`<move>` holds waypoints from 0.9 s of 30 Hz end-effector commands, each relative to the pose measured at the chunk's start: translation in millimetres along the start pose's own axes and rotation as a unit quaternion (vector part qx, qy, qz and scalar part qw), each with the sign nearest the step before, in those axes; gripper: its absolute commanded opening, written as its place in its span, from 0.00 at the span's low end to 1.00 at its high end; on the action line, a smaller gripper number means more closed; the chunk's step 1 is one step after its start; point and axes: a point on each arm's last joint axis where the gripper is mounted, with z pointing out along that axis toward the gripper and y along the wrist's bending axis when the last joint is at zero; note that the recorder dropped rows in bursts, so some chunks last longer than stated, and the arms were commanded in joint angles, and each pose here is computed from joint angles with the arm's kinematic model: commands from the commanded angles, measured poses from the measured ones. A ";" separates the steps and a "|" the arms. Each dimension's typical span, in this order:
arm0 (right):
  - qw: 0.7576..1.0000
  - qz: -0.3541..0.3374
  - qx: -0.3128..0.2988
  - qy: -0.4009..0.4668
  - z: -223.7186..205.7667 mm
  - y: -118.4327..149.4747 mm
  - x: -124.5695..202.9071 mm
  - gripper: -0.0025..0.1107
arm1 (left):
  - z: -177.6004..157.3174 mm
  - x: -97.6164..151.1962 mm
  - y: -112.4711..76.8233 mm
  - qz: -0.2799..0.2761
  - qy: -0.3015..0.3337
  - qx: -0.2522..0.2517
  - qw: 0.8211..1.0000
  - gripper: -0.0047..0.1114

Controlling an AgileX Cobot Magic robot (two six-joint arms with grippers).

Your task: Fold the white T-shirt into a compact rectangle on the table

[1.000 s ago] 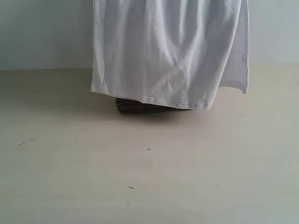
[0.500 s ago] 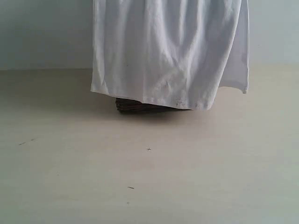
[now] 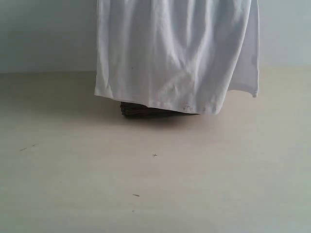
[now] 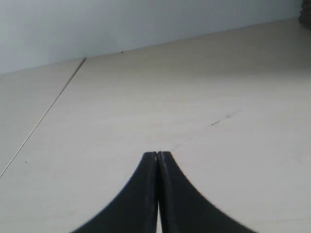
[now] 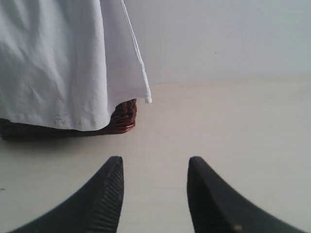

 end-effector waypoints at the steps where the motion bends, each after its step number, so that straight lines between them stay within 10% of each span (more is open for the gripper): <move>1: 0.991 -0.135 0.023 0.009 25.4 -4.4 -6.8 0.39 | -0.9 -2.2 0.0 -0.007 -0.010 0.001 1.000 0.04; 6: 0.956 -0.274 0.016 0.106 66.8 -8.3 -3.8 0.39 | -0.9 -2.2 0.0 -0.007 -0.010 0.001 1.000 0.04; 18: 0.971 -0.155 0.011 0.181 136.9 -4.4 -49.6 0.38 | -0.9 -2.2 0.0 -0.007 -0.010 0.001 1.000 0.04; 27: 0.921 -0.280 -0.113 0.246 156.5 16.4 -127.8 0.02 | -0.9 -2.2 0.0 -0.007 -0.010 0.001 1.000 0.04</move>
